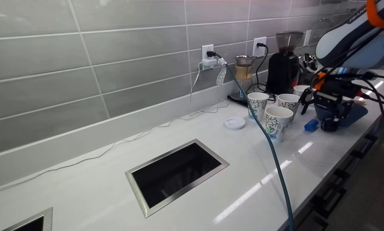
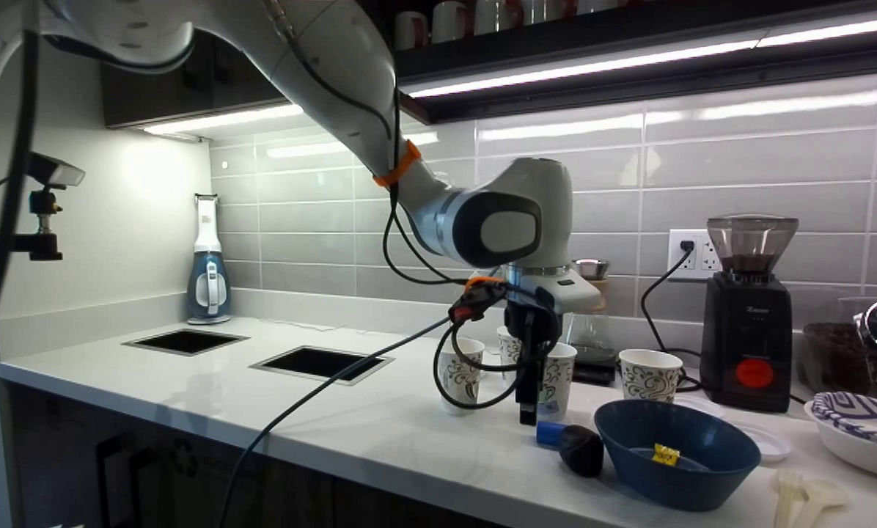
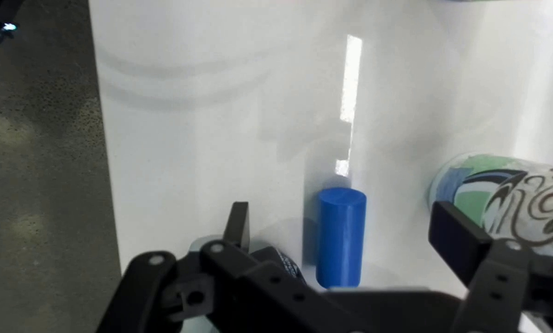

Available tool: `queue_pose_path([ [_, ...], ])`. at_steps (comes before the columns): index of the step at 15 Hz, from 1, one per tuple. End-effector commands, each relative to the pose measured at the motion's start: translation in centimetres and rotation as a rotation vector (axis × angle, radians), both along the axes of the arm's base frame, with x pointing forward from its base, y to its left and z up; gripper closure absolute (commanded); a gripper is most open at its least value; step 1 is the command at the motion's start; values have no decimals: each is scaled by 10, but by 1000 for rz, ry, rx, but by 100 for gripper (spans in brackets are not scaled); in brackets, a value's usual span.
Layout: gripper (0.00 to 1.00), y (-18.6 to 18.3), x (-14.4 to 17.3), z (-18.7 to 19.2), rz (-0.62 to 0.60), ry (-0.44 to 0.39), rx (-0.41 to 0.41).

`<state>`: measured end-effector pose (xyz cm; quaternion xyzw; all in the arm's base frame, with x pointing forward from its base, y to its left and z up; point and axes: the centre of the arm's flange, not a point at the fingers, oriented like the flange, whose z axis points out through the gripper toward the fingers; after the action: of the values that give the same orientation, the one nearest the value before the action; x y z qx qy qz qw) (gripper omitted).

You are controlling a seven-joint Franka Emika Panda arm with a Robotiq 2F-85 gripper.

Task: Position the blue cylinder upright

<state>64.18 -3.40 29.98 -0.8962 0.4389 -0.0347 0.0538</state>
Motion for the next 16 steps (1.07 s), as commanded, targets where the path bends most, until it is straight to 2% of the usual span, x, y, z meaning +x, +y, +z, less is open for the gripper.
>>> queue_pose_path([
  [1,0,1,26,-15,-37,-19,-32],
  [3,0,0,30,-20,-43,-18,-35],
  [8,19,0,37,-30,-49,-10,-43],
  [9,19,0,37,-32,-50,-8,-43],
  [10,23,0,38,-33,-50,-6,-45],
  [13,52,0,39,-36,-49,-2,-48],
  [15,64,1,38,-37,-47,4,-51],
  [16,66,1,38,-38,-47,4,-53],
])
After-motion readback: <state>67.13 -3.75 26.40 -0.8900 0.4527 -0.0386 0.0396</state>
